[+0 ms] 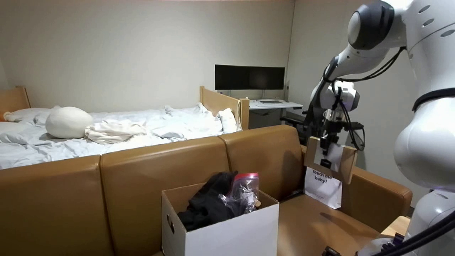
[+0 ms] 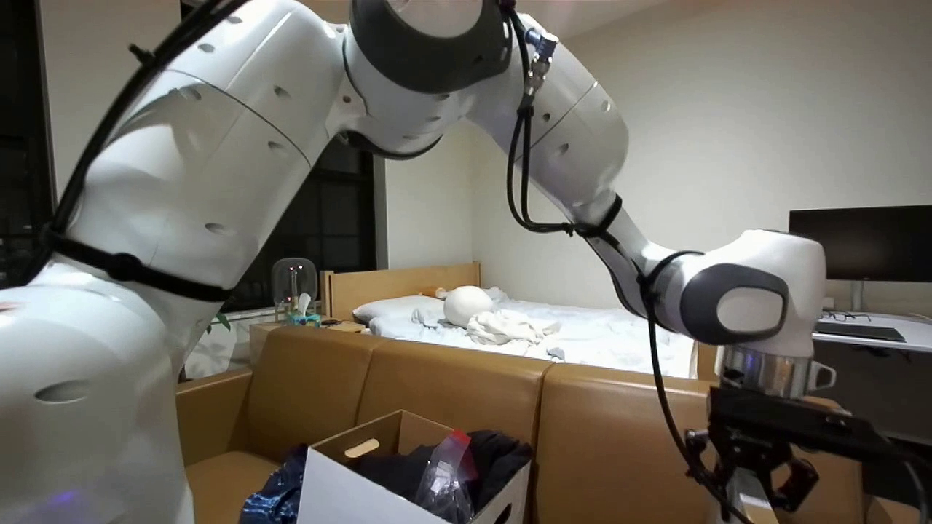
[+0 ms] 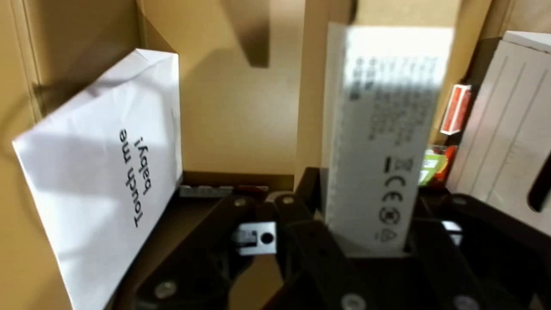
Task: Pick the box in the white box and put it on the couch
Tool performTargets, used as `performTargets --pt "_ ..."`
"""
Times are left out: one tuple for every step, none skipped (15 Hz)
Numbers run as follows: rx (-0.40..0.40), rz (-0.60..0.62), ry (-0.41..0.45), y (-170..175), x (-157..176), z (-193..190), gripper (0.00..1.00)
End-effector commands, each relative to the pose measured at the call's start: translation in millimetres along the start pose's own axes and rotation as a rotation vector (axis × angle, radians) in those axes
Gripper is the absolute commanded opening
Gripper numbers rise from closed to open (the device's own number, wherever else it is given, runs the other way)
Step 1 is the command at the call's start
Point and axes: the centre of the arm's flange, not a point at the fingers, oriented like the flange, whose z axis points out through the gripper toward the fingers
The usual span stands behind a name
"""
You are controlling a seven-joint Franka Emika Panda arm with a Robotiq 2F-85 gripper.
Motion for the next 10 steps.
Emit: performTargets --pt "-0.071 -0.002 -0.006 24.1 -27.4 55.4 0.08" --pt "-0.089 -0.004 -0.001 29.9 -29.8 69.0 0.08" --pt "-0.104 -0.006 0.007 33.6 -25.2 78.3 0.08" --pt "-0.116 -0.007 0.012 37.8 -20.9 87.0 0.08" --pt "-0.124 -0.006 0.023 40.7 -16.9 93.7 0.08" --pt "-0.135 -0.013 0.038 44.7 -10.8 99.3 0.08" --pt "-0.145 -0.016 0.062 47.9 -3.4 103.2 0.08" --pt "-0.153 -0.020 0.083 50.6 4.7 105.7 0.08" --pt "-0.159 -0.026 0.102 53.2 12.3 107.3 0.08" --pt "-0.166 -0.028 0.122 56.4 18.6 106.7 0.08"
